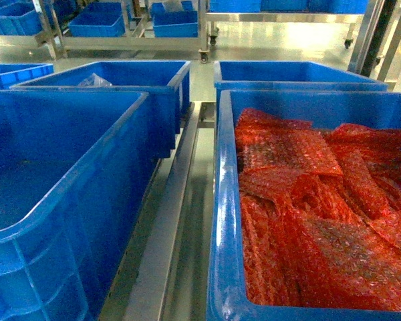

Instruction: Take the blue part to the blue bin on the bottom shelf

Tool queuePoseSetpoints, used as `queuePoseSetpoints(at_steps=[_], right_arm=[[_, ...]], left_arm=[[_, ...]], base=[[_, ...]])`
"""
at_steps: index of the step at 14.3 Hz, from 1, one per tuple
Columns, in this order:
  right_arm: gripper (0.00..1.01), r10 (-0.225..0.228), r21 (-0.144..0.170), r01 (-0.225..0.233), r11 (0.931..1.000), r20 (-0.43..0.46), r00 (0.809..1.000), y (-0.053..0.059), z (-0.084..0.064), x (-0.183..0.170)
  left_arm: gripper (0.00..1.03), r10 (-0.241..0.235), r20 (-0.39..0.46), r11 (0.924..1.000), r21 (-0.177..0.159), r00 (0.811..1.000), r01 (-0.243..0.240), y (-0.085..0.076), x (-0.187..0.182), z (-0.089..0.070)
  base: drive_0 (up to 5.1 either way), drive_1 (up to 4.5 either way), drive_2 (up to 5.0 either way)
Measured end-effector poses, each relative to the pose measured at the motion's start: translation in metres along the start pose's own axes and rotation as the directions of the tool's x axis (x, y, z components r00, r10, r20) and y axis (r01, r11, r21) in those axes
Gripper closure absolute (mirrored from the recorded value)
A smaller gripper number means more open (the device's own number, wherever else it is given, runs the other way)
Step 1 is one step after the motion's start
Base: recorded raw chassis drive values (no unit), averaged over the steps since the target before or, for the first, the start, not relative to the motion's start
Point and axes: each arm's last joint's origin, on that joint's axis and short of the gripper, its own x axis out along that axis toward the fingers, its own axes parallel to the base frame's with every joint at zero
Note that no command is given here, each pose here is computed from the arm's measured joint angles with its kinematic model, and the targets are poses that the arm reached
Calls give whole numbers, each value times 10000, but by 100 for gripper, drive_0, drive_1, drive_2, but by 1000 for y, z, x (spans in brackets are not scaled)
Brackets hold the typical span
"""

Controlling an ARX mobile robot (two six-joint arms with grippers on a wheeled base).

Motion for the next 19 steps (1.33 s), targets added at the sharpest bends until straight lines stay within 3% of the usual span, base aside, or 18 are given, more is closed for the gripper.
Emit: queuePoseSetpoints(at_steps=[1, 2, 4, 7, 8, 11, 13, 14, 19], right_arm=[[3, 0, 0, 0, 10000, 0, 10000, 0, 0, 0], [3, 0, 0, 0, 10000, 0, 10000, 0, 0, 0], [3, 4, 4, -4, 10000, 0, 10000, 0, 0, 0], [3, 0, 4, 0, 10000, 0, 10000, 0, 0, 0], [3, 0, 0, 0, 10000, 0, 10000, 0, 0, 0], [3, 0, 0, 0, 10000, 0, 10000, 0, 0, 0], [3, 0, 0, 0, 10000, 0, 10000, 0, 0, 0], [3, 4, 0, -4, 10000, 4, 10000, 0, 0, 0], [3, 0, 0, 0, 10000, -4, 10000, 0, 0, 0]], left_arm=[[60, 126, -42, 9999, 109, 9999, -126, 0, 0, -1], [60, 656, 37, 9947, 785, 9978, -657, -1, 0, -1], [60, 447, 486, 9970, 611, 9978, -476, -5, 15, 12], [60, -941, 707, 9912, 997, 9931, 868, -29, 69, 34], [59, -1099, 339, 9897, 962, 9934, 1062, -33, 87, 34], [31, -645, -1396, 9898, 1172, 9881, 811, -35, 110, 2], [4, -728, -980, 9916, 996, 9925, 825, -35, 108, 8], [16, -1229, 191, 9881, 959, 9922, 1205, -31, 107, 8], [34, -1267, 494, 9869, 1065, 9907, 1209, -20, 93, -2]], base=[[0, 0, 0], [0, 0, 0], [0, 0, 0], [0, 0, 0], [0, 0, 0], [0, 0, 0], [0, 0, 0], [0, 0, 0], [0, 0, 0]])
